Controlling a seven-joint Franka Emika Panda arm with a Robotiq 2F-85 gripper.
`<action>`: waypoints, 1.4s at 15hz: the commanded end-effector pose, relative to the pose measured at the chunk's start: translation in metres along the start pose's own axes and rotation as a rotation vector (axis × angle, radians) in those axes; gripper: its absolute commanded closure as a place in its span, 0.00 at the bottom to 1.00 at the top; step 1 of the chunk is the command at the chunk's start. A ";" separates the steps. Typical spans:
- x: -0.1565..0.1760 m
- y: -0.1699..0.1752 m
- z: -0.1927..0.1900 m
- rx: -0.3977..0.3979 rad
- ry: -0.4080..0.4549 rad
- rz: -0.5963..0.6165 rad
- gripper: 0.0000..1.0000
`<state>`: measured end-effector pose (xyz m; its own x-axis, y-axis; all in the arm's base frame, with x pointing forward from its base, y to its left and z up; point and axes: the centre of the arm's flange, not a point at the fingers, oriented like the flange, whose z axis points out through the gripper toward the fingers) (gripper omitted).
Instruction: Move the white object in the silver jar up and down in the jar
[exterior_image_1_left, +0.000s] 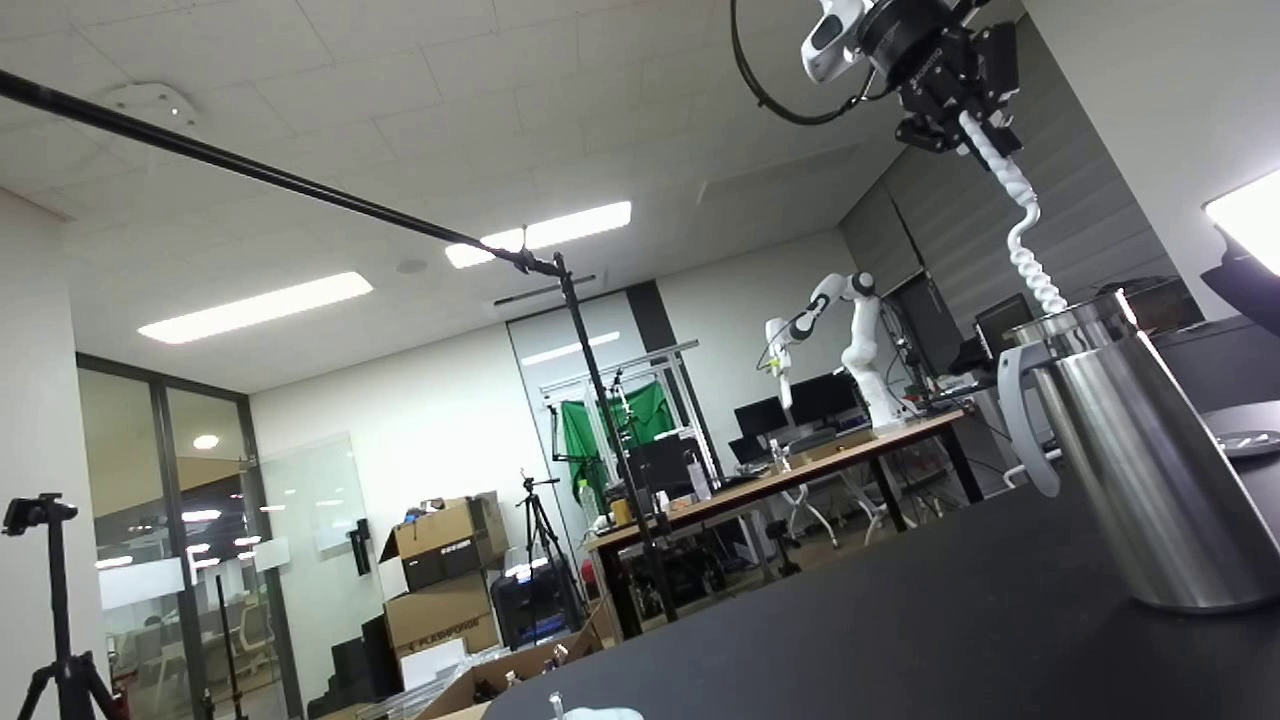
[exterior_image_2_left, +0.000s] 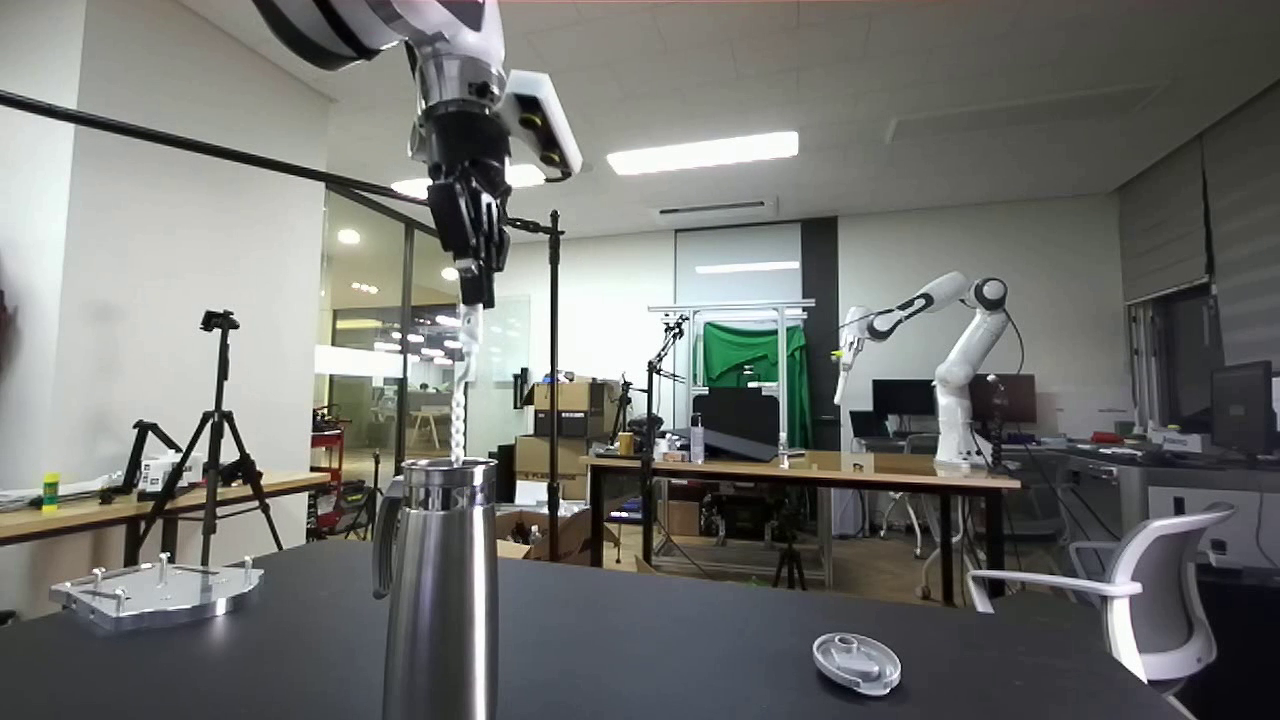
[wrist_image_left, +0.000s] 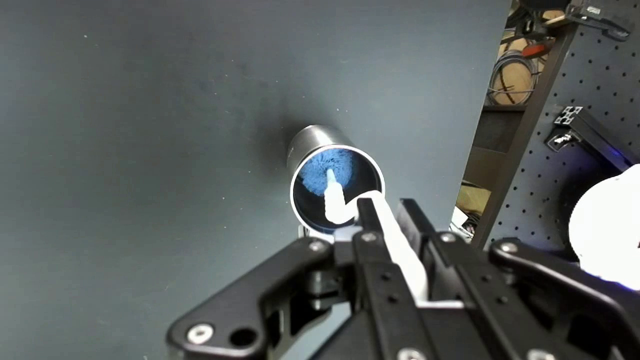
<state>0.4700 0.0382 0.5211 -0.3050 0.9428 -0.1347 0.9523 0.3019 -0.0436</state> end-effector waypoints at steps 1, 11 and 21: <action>0.002 -0.016 -0.036 -0.057 -0.012 0.045 0.96; 0.010 0.010 0.077 0.120 -0.074 0.118 0.96; 0.013 -0.010 -0.035 -0.004 -0.086 0.096 0.96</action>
<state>0.4651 0.0570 0.5227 -0.2272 0.9486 -0.2203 0.9738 0.2194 -0.0596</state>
